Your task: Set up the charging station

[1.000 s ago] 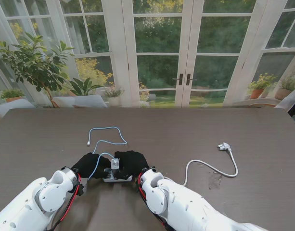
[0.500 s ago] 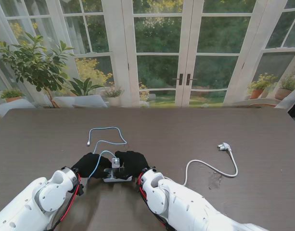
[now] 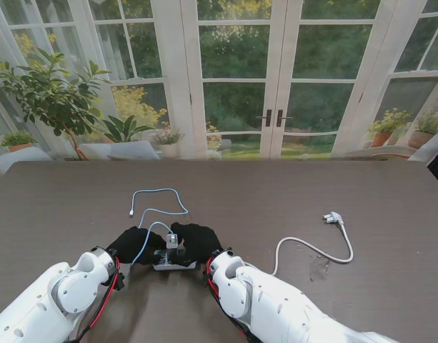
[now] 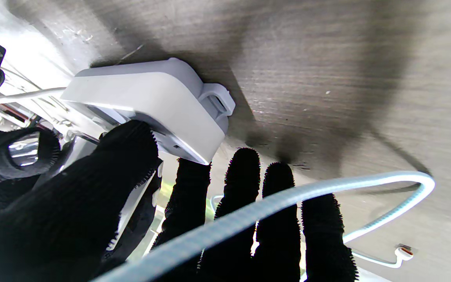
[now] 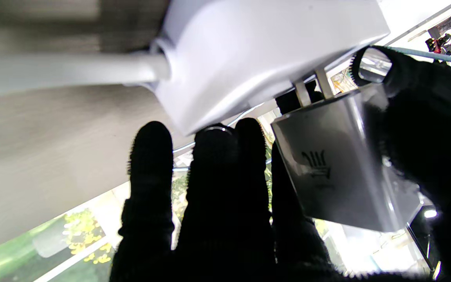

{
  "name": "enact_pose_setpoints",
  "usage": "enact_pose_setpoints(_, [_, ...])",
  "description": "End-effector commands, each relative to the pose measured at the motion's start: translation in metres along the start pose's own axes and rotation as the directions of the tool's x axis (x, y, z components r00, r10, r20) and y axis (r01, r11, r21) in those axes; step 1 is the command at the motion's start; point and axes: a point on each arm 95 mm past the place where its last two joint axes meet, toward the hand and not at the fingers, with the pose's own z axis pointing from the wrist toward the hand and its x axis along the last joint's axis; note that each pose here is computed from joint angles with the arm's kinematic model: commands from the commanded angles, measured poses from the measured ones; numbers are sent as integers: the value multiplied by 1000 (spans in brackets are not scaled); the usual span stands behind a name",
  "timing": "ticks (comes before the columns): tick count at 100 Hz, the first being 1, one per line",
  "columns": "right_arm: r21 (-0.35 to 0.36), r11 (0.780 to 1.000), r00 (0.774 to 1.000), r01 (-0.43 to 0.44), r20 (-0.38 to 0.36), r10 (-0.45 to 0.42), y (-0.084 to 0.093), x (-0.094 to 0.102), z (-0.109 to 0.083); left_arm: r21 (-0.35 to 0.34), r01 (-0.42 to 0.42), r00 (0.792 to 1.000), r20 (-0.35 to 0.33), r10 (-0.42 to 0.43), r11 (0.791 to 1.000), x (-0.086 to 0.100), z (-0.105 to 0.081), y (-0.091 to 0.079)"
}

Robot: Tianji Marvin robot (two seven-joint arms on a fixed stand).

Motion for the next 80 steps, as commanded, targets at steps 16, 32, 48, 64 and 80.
enact_pose_setpoints(16, [17,1000,1000,-13,10,13,-10,-5,-7,-48,8,1000,11,-7,999,-2,-2,11])
enact_pose_setpoints(32, [8,1000,1000,-18,3,17,-9,-6,-7,-50,8,1000,11,-8,999,-2,-2,11])
enact_pose_setpoints(48, [-2,1000,1000,-31,0,31,-9,-7,-6,-52,10,1000,12,-9,999,-2,-2,12])
enact_pose_setpoints(64, [-10,999,999,-40,-5,40,-9,-6,-6,-52,12,1000,13,-11,999,-2,-2,12])
enact_pose_setpoints(80, [-23,998,999,-52,-7,52,-9,-6,-5,-51,12,1000,14,-11,999,-2,-2,12])
